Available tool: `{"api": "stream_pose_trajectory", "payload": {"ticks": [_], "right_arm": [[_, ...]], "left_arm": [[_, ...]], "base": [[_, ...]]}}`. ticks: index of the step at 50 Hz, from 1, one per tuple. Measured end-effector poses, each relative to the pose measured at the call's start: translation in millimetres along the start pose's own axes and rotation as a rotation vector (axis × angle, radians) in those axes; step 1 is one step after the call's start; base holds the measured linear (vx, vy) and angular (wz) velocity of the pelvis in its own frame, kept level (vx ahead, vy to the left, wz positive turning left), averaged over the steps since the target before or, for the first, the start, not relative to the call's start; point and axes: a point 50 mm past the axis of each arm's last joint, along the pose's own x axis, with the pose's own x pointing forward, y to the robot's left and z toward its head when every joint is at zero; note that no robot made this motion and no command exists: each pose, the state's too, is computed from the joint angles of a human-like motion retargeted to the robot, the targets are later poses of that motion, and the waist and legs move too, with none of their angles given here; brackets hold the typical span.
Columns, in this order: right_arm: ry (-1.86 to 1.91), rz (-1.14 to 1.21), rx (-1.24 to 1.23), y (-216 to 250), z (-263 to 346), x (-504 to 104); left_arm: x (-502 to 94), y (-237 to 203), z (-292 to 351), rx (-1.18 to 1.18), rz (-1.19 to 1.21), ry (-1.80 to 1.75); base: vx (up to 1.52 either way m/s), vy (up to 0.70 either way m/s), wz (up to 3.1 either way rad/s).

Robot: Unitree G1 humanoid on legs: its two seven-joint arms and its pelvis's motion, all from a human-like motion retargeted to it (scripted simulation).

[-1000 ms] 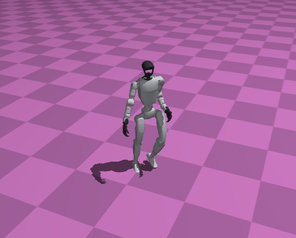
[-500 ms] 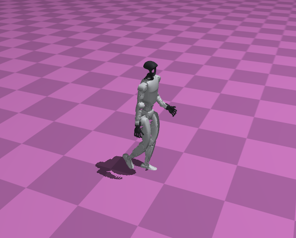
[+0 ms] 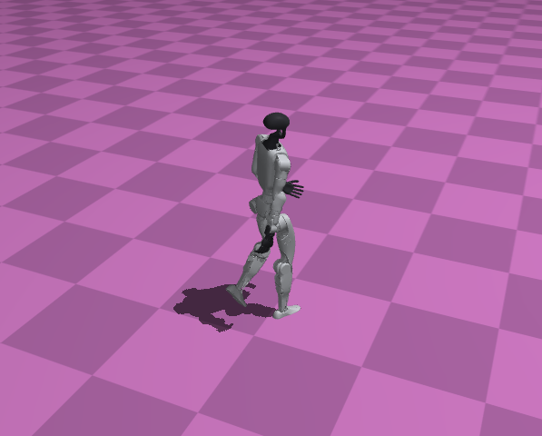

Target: Walk run

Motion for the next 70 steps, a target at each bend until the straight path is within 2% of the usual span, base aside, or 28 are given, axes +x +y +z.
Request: {"api": "stream_pose_trajectory", "payload": {"ticks": [5,11,18,23,30,40,46,51,58,65,70], "right_arm": [[-0.232,-0.141,0.121,-33.2,71.6,-12.2],[-0.563,-0.32,0.161,-77.2,160.1,-54.1],[-0.945,-0.543,0.263,-109.3,217.1,-113.8],[-1.063,-0.586,0.23,-101.3,221.3,-123.4],[-0.981,-0.614,0.176,-66.2,184.8,-89.7],[-0.638,-0.402,0.202,-1.6,78.6,-23.5],[-0.574,-0.297,0.184,24.0,52.1,-15.4],[-0.675,-0.306,0.204,10.9,72.0,-24.1],[-0.939,-0.314,0.424,-15.1,141.5,-56.7],[-1.473,-0.287,0.468,-51.2,234.9,-154.0],[-1.76,-0.348,0.425,-66.8,260.0,-217.7]], "left_arm": [[-1.4,6.0,10.5,0.039,-0.045,-0.04],[2.7,2.6,16.7,0.055,-0.045,-0.067],[5.2,-1.0,19.9,0.091,-0.088,-0.076],[-1.8,6.4,16.3,0.137,-0.075,-0.052],[7.7,6.7,25.4,0.156,-0.083,-0.07],[34.5,-22.5,56.0,0.218,-0.24,-0.181],[40.7,-24.6,73.1,0.239,-0.253,-0.242],[32.9,-16.8,69.0,0.187,-0.196,-0.254],[9.2,3.9,44.0,0.149,-0.106,-0.169],[-2.0,9.4,44.8,0.179,-0.105,-0.178],[-8.7,15.2,50.2,0.186,-0.081,-0.2]], "base": [[0.31,-0.34,1.26],[0.39,-0.13,1.05],[0.53,-0.06,1.16],[0.78,-0.09,0.46],[0.78,-0.05,1.17],[0.7,-0.25,1.42],[0.75,-0.58,0.5],[0.93,-0.69,0.2],[0.97,-0.69,-0.15],[0.91,-0.45,-0.67],[0.99,-0.38,-1.21]]}}
